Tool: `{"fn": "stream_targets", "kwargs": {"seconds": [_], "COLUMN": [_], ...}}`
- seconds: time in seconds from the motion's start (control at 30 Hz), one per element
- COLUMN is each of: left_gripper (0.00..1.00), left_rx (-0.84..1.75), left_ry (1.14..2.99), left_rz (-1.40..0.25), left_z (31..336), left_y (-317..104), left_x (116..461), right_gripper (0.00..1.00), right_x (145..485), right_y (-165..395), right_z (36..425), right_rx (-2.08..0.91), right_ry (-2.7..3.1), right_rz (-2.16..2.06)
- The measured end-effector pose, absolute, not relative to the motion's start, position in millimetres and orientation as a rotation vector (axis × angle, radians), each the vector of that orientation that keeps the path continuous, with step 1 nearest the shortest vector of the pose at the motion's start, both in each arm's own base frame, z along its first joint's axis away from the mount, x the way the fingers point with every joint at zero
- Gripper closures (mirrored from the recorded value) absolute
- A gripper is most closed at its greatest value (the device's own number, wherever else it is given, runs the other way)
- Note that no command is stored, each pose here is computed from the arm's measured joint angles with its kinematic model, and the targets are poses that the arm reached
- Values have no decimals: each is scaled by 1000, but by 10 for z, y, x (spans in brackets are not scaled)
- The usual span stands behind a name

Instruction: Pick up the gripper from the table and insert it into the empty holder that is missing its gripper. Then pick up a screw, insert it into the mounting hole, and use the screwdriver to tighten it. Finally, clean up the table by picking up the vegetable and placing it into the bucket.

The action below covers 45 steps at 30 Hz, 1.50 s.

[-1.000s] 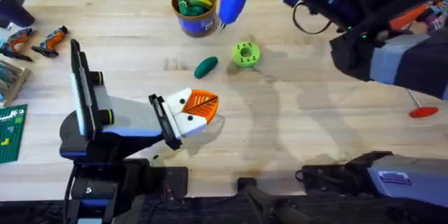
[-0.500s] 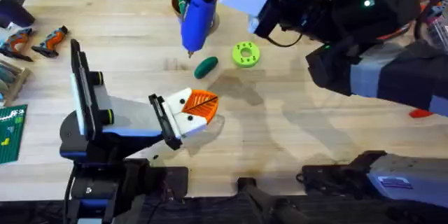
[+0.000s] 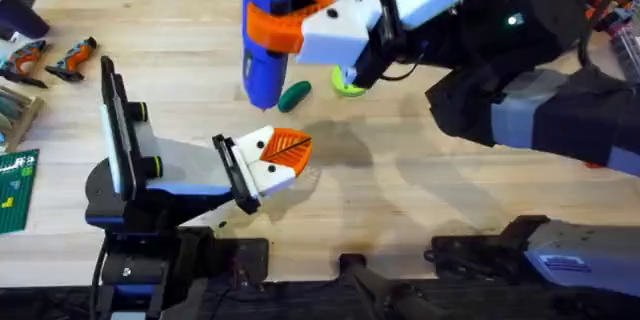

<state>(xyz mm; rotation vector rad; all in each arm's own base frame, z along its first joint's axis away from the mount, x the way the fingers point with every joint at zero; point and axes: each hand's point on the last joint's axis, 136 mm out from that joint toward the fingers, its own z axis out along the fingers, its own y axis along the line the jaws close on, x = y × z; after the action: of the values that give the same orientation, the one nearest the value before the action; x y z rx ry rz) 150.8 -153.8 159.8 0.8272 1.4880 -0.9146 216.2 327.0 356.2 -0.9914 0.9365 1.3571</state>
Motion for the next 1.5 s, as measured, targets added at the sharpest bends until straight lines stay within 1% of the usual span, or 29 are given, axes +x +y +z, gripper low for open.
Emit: {"fn": "stream_targets", "kwargs": {"seconds": [0.63, 0.97, 1.5], "left_gripper": [996, 996, 996], "left_rx": [827, 827, 827], "left_ry": [1488, 1488, 1488], "left_rz": [-915, -915, -915], "left_z": [1598, 1598, 1598], "left_y": [-1538, -1538, -1538], "left_x": [1508, 1508, 1508], "right_gripper": [973, 973, 973], "right_x": [1833, 1770, 1774], "right_y": [3362, 3401, 3425], "right_z": [3507, 3479, 3434], "right_rx": [-1135, -1153, -1156], "right_ry": [852, 856, 887], "right_rz": [1404, 1426, 1440]}}
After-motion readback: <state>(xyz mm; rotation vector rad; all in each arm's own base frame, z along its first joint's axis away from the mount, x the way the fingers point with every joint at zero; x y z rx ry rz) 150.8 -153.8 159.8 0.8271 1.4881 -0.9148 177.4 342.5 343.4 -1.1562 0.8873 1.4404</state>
